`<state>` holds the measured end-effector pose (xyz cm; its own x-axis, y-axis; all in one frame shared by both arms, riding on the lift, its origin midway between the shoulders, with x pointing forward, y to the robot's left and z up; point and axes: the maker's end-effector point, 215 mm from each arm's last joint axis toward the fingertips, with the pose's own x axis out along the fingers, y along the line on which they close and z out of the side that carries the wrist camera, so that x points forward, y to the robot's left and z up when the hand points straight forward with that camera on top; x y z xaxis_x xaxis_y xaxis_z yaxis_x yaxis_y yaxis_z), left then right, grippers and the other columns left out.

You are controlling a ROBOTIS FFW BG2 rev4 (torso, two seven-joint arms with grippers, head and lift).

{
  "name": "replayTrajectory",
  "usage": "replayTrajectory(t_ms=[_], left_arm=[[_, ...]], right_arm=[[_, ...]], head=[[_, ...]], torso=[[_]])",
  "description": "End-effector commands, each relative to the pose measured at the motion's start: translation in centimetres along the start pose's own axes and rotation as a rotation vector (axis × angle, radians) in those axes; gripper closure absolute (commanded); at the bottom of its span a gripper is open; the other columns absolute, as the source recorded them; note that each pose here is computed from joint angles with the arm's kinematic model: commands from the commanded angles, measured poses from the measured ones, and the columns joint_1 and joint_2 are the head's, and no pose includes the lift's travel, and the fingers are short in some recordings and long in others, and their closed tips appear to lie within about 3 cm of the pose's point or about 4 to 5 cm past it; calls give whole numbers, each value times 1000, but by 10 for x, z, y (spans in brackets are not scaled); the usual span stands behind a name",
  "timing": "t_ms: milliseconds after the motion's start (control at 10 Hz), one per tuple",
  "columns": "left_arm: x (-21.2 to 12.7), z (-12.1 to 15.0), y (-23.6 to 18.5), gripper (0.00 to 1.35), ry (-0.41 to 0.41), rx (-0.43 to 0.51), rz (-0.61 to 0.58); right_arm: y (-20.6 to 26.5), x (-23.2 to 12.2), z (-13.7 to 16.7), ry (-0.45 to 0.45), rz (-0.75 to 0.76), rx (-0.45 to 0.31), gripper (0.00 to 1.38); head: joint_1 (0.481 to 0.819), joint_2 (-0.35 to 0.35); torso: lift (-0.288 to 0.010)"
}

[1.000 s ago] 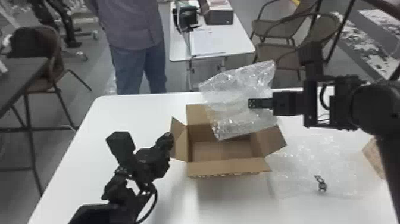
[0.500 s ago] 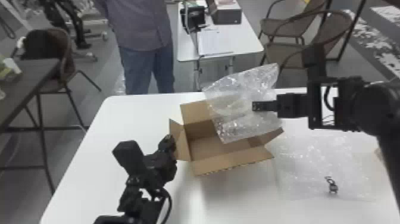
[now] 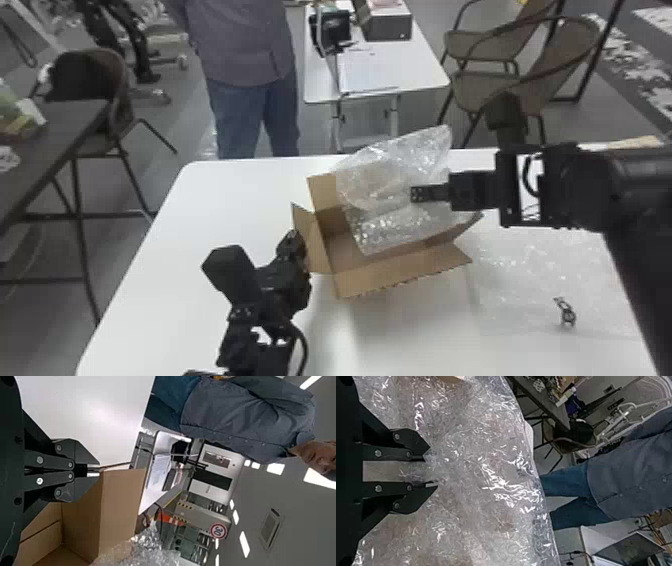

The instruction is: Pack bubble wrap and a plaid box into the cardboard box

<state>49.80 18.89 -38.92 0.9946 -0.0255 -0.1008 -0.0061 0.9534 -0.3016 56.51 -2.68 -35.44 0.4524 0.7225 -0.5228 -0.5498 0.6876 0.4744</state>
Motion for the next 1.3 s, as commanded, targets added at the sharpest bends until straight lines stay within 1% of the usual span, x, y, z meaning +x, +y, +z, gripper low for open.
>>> replayTrajectory(t_ms=[0, 100, 200, 300, 400, 500, 600, 700, 800, 900, 1200], left_arm=[[1, 1, 0, 1207, -3, 0, -1], [0, 2, 0, 1207, -7, -4, 1], [0, 2, 0, 1207, -8, -6, 2], [0, 3, 0, 1207, -13, -8, 2], [0, 5, 1, 1207, -17, -9, 2], [0, 5, 0, 1207, -18, -8, 0], [0, 5, 0, 1207, -18, -8, 0], [0, 6, 1, 1207, -20, -8, 2], [-1, 5, 2, 1207, -18, -9, 2], [-1, 5, 3, 1207, -18, -12, 3], [-1, 5, 5, 1207, -16, -16, 3]], right_arm=[[3, 24, -19, 36, 12, 16, 995], [0, 38, -31, 50, 18, 33, 995], [-10, 41, -43, 71, 1, 37, 995], [-19, 41, -49, 86, -29, 28, 995], [-22, 44, -52, 88, -28, 34, 993], [-22, 49, -57, 87, -14, 46, 863], [-16, 53, -57, 65, 17, 55, 481], [-10, 54, -48, 30, 37, 48, 186], [-5, 50, -38, 4, 41, 27, 67], [0, 44, -27, -23, 44, 11, 108], [5, 24, -9, -74, 36, -5, 119]], head=[[695, 158], [695, 177], [695, 189], [695, 190], [695, 184], [695, 182], [695, 182], [695, 187], [695, 193], [695, 196], [695, 196]], torso=[[-73], [-73], [-73], [-73], [-73], [-73], [-73], [-73], [-73], [-73], [-73]])
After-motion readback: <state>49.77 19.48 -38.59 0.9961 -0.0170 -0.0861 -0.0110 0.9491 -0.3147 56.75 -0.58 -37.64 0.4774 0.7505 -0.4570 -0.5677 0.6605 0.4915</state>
